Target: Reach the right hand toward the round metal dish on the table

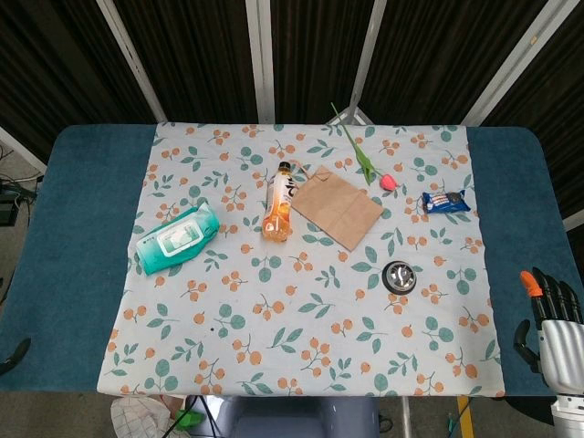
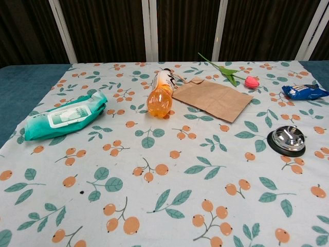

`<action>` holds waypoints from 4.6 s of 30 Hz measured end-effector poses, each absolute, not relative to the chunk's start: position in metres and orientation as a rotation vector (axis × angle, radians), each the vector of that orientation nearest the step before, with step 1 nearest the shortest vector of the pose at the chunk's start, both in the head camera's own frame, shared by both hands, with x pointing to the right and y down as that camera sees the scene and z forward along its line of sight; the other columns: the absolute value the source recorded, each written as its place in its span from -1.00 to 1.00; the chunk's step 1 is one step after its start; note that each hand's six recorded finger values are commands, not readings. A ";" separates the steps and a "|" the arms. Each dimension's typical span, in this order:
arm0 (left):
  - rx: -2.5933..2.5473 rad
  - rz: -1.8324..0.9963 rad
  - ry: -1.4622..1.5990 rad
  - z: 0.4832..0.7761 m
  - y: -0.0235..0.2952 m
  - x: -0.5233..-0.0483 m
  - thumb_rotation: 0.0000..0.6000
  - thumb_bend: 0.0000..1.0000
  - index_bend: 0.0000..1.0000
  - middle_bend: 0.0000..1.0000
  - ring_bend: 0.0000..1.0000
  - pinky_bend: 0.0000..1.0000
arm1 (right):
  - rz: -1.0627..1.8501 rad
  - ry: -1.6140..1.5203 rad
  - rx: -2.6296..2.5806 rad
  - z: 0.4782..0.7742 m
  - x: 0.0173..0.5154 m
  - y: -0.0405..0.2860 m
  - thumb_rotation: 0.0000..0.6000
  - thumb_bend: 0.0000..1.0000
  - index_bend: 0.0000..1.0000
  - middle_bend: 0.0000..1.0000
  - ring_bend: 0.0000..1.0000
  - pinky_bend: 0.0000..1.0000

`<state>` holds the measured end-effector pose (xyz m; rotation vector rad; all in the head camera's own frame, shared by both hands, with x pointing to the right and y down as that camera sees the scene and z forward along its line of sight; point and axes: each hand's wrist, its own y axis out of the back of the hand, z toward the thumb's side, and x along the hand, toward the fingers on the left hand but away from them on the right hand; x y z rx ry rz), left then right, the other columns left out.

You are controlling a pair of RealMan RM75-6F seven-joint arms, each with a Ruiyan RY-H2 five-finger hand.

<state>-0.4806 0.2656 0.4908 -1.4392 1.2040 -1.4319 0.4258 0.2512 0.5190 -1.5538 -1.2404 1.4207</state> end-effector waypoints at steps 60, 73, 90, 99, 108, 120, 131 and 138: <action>-1.434 -1.437 1.196 0.492 0.268 -0.478 1.00 -0.33 -0.89 -1.00 -1.00 -0.80 | 1.375 -1.077 -1.911 0.666 0.304 0.182 1.00 0.57 -1.00 -1.00 -1.00 -1.00; -1.420 -1.456 1.192 0.495 0.266 -0.478 1.00 -0.33 -0.89 -1.00 -1.00 -0.80 | 1.372 -1.015 -1.913 0.701 0.281 0.177 1.00 0.57 -1.00 -1.00 -1.00 -1.00; -1.400 -1.487 1.180 0.499 0.264 -0.479 1.00 -0.33 -0.89 -1.00 -1.00 -0.80 | 1.407 -0.917 -1.945 0.749 0.257 0.172 1.00 0.57 -1.00 -1.00 -1.00 -1.00; -1.406 -1.492 1.163 0.502 0.263 -0.475 1.00 -0.33 -0.89 -1.00 -1.00 -0.80 | 1.416 -0.903 -1.976 0.761 0.258 0.177 1.00 0.57 -1.00 -1.00 -1.00 -1.00; -1.408 -1.488 1.173 0.501 0.263 -0.477 1.00 -0.33 -0.89 -1.00 -1.00 -0.80 | 1.232 -1.047 -1.938 0.702 0.257 0.148 1.00 0.57 -1.00 -1.00 -1.00 -1.00; -1.433 -1.464 1.173 0.499 0.265 -0.475 1.00 -0.33 -0.89 -1.00 -1.00 -0.80 | 1.144 -1.149 -1.805 0.554 0.326 0.158 1.00 0.57 -1.00 -1.00 -1.00 -1.00; -1.466 -1.439 1.159 0.498 0.266 -0.472 1.00 -0.33 -0.89 -1.00 -1.00 -0.80 | 1.245 -1.139 -1.619 0.523 0.389 0.242 1.00 0.57 -1.00 -1.00 -1.00 -1.00; -1.469 -1.433 1.165 0.496 0.268 -0.474 1.00 -0.33 -0.89 -1.00 -1.00 -0.80 | 1.254 -1.084 -1.619 0.529 0.384 0.256 1.00 0.57 -1.00 -1.00 -1.00 -1.00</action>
